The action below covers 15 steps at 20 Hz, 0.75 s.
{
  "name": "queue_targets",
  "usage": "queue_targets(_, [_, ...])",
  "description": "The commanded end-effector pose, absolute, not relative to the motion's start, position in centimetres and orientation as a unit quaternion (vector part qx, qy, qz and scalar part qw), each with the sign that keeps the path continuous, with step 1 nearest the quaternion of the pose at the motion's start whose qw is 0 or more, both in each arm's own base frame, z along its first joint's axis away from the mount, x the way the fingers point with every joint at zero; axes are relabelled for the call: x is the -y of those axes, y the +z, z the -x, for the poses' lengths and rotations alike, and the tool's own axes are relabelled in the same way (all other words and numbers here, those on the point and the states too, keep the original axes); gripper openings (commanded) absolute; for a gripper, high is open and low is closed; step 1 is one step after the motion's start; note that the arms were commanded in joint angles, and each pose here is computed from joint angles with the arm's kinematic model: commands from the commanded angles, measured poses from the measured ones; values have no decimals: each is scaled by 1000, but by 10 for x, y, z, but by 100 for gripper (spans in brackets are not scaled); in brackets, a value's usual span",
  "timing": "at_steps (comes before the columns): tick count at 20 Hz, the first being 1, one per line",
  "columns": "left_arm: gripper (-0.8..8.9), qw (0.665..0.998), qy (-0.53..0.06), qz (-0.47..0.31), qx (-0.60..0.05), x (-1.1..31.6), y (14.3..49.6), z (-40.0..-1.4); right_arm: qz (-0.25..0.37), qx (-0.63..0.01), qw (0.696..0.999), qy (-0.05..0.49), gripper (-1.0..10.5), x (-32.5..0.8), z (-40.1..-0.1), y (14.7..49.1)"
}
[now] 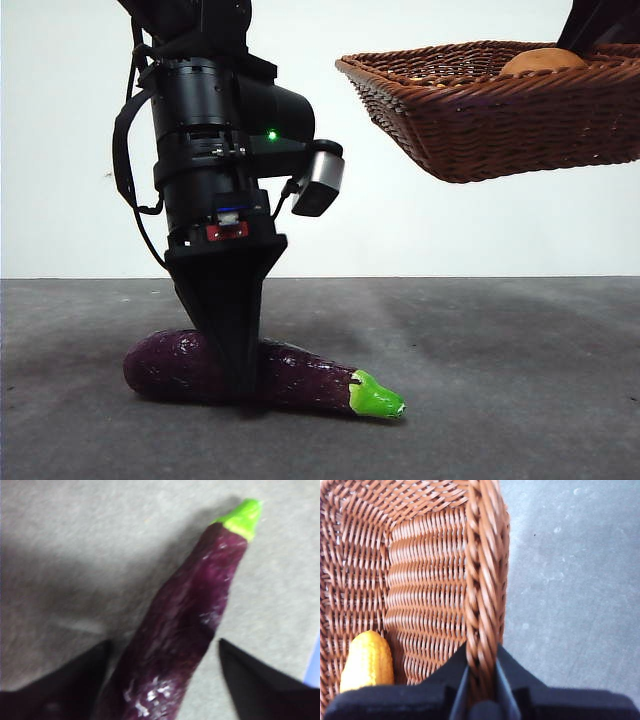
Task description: Help me put the vegetables on the table into the basket
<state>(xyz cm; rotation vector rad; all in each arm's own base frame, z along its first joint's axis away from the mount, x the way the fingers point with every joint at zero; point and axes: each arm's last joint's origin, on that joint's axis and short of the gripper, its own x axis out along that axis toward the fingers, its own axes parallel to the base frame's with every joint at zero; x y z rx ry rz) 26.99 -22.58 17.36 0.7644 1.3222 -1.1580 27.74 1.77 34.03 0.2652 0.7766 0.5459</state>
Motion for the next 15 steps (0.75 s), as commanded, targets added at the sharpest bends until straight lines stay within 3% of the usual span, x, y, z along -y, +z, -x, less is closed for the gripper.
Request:
queue_targets(1, [40, 568, -497, -327, -570, 227, 168, -269, -129, -362, 883, 269, -11, -18, -277, 344])
queue_targets(2, [-14, 569, -496, -321, -572, 227, 168, -269, -129, -363, 883, 269, -11, -18, -277, 344])
queue_targets(7, [-7, 576, -485, -290, -590, 217, 177, -270, -116, -387, 879, 253, -11, -17, -275, 340])
queue_targets(11, [-6, 652, -493, -224, -531, 187, 233, -272, -93, -419, 876, 220, -11, -15, -271, 332])
queue_targets(15, [-6, 727, -480, -215, -442, 152, 305, -244, -113, -442, 864, 213, -11, -15, -276, 311])
